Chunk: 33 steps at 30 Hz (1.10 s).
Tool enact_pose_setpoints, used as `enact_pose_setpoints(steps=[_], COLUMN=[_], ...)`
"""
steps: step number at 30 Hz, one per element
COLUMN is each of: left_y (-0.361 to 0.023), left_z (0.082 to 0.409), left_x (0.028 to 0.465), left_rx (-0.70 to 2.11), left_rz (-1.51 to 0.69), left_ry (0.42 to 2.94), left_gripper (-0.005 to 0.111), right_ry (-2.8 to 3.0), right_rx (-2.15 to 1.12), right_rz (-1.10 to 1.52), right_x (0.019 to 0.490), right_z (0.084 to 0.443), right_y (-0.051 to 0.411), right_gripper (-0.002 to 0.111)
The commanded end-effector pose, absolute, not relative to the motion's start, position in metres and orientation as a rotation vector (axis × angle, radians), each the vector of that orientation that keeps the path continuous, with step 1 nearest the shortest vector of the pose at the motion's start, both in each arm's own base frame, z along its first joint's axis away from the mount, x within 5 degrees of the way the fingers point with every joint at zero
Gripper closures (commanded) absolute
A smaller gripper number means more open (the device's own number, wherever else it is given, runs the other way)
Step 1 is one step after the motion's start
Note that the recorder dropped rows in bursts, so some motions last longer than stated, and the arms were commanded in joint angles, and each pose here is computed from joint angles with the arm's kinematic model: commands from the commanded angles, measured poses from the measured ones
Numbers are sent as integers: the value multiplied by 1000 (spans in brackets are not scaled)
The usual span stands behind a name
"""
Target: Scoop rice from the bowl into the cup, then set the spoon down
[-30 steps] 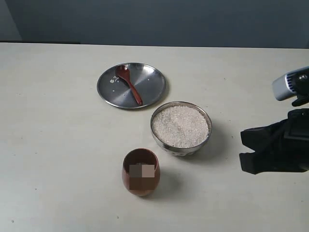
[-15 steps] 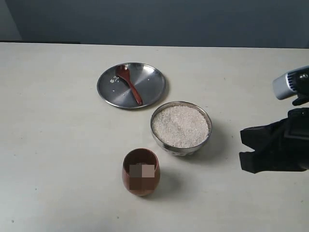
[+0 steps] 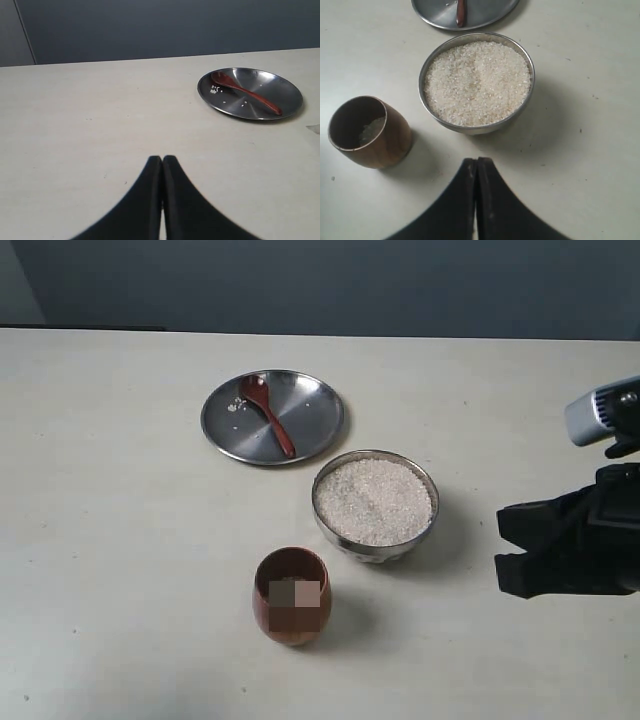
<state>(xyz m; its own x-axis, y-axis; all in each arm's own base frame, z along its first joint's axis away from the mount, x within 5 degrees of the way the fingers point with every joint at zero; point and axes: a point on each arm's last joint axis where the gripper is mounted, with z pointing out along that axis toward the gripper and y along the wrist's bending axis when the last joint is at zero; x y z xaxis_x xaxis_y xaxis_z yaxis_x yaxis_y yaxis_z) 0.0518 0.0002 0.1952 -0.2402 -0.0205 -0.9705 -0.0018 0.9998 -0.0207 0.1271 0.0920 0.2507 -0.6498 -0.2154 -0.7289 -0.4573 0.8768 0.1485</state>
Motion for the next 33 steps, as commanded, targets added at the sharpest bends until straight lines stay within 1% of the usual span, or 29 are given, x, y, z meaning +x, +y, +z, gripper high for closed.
enact_pose_setpoints(steps=[1,25,28,33], left_y=[1,-1,-1,-1], left_z=[193,191,182,183], left_x=[52,52,53,54], left_rx=[-9,42,-1,-35], left_rz=[-3,5,-28,-50], left_ry=[1811,1814,1827,1821], left_gripper=[106,106,106,106], right_ry=[2273,2278,2278,2278], right_rx=[-477,-476,-476,-476], right_rz=[415,416,416,416], right_x=[127,127,127,127], right_z=[251,251,251,251], right_y=[91,91,91,91], right_gripper=[108,108,108,108])
